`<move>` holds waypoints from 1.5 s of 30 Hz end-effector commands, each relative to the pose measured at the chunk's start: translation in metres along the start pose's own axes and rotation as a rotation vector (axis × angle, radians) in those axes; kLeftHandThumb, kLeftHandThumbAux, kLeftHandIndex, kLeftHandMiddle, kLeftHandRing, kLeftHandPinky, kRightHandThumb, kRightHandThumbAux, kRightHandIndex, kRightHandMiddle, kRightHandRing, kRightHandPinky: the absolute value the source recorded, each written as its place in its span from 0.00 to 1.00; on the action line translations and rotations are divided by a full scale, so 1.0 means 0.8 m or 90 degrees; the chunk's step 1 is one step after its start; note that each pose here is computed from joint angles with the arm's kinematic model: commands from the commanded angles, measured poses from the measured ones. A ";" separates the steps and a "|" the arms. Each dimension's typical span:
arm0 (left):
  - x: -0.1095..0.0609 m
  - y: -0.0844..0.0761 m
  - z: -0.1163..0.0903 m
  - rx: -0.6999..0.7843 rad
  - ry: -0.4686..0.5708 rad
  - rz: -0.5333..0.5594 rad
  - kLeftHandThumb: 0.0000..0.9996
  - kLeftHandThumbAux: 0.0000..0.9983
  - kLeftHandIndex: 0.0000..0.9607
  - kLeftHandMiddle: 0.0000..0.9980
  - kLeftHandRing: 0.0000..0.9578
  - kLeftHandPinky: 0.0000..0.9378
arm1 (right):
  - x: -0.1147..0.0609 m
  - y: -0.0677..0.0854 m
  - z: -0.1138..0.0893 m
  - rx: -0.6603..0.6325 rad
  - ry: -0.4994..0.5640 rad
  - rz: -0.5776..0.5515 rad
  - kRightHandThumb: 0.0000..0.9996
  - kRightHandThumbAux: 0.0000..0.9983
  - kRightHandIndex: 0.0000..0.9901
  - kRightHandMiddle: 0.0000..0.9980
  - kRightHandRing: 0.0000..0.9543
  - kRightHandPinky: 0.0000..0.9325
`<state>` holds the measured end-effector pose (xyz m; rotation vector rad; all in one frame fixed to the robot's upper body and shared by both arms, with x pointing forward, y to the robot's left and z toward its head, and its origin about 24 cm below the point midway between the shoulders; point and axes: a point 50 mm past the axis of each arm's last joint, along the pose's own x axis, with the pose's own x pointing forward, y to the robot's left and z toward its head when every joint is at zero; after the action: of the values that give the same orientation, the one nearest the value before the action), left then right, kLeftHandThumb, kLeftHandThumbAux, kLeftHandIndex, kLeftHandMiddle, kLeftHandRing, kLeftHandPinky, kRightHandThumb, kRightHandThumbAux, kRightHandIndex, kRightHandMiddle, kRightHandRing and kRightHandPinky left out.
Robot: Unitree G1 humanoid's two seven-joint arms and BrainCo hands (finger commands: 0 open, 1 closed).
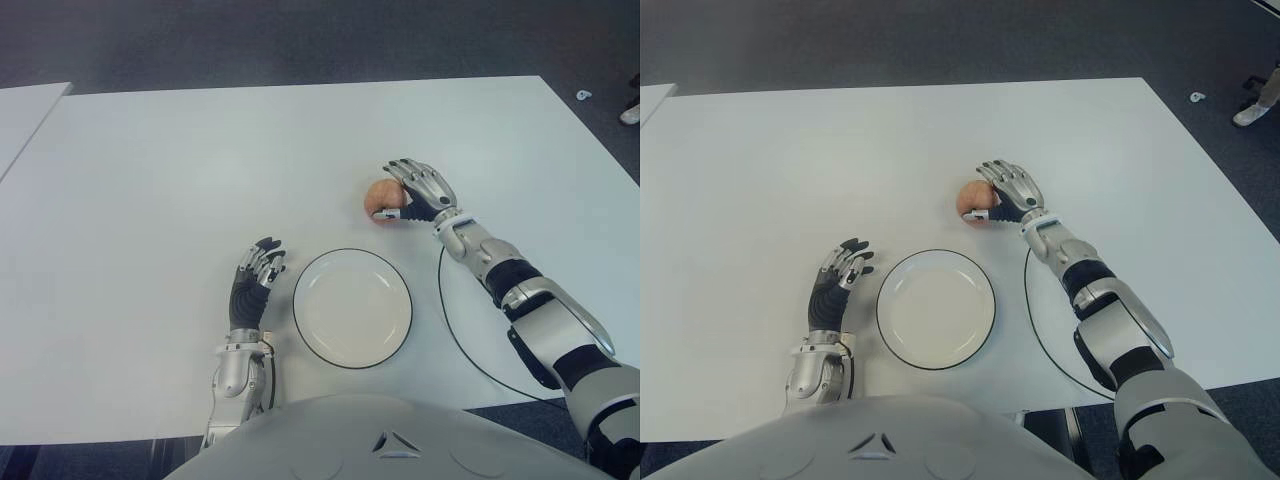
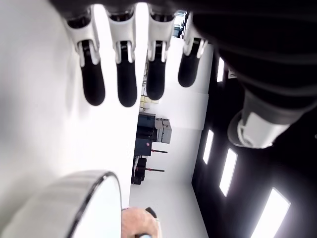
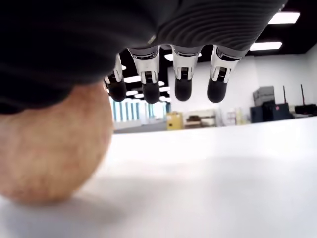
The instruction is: Put the apples into the plate.
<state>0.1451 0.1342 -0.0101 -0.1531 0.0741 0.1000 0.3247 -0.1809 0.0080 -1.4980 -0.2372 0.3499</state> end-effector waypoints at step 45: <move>-0.001 -0.015 -0.001 -0.050 -0.007 0.009 0.41 0.55 0.23 0.26 0.33 0.38 | -0.013 0.014 0.001 0.026 0.022 -0.061 0.75 0.71 0.45 0.82 0.85 0.85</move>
<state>0.1433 0.1286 -0.0077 -0.1851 0.0577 0.1022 0.3178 -0.1795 0.0055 -1.3892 -0.3105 0.2308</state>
